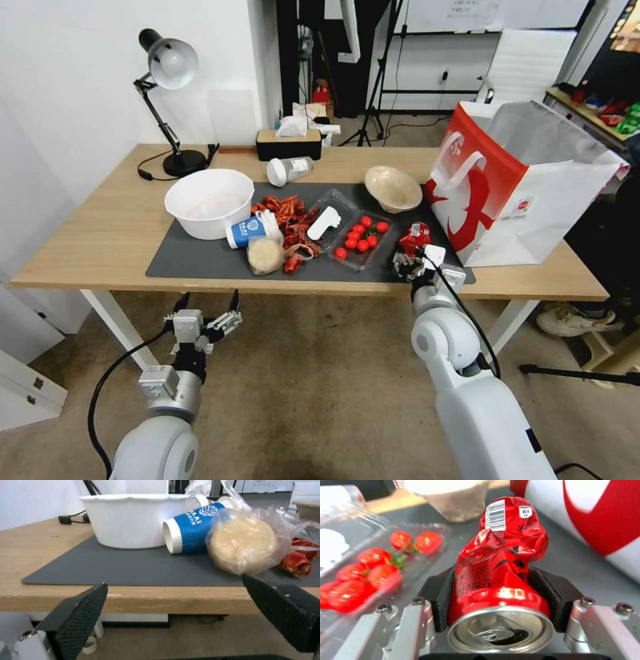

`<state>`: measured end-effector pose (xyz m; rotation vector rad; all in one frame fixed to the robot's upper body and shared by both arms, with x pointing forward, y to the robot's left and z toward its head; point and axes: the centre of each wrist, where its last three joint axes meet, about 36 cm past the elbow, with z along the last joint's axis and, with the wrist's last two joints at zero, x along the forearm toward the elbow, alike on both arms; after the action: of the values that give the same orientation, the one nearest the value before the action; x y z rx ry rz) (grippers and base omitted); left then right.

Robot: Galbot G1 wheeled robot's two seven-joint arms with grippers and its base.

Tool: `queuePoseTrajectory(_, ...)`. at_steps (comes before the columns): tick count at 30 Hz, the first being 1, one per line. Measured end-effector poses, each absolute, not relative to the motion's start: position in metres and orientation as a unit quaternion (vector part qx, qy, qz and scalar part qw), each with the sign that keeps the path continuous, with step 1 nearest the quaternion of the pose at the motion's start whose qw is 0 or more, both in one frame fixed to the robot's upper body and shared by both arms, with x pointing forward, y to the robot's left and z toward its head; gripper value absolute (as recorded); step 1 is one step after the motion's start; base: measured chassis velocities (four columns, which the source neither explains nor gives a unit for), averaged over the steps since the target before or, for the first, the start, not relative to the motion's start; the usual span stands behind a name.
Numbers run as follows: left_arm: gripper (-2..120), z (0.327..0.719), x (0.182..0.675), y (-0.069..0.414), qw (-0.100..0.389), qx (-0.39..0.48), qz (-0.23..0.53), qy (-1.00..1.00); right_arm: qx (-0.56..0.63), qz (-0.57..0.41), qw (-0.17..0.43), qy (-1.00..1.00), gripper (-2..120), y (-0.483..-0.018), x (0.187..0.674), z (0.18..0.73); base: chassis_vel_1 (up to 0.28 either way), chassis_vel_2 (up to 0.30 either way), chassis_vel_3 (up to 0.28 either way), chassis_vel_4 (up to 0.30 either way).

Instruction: Pick up the trash from the table and place it into the takeout bag.

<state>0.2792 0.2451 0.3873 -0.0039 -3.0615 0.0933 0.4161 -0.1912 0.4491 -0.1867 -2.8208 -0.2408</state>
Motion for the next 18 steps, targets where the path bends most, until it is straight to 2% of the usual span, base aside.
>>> queuePoseTrajectory(10,100,0.392,0.279,0.244,0.033,-0.003,0.025,-0.999,0.049,-0.070,0.095,-0.992,53,-0.218,0.375,0.492,0.000,0.000,0.000,0.000)
queuePoseTrajectory(18,100,0.398,0.279,0.243,0.028,-0.006,0.023,-0.999,0.138,-0.047,0.035,-0.989,53,-0.253,0.376,0.547,0.000,0.000,0.000,0.000)
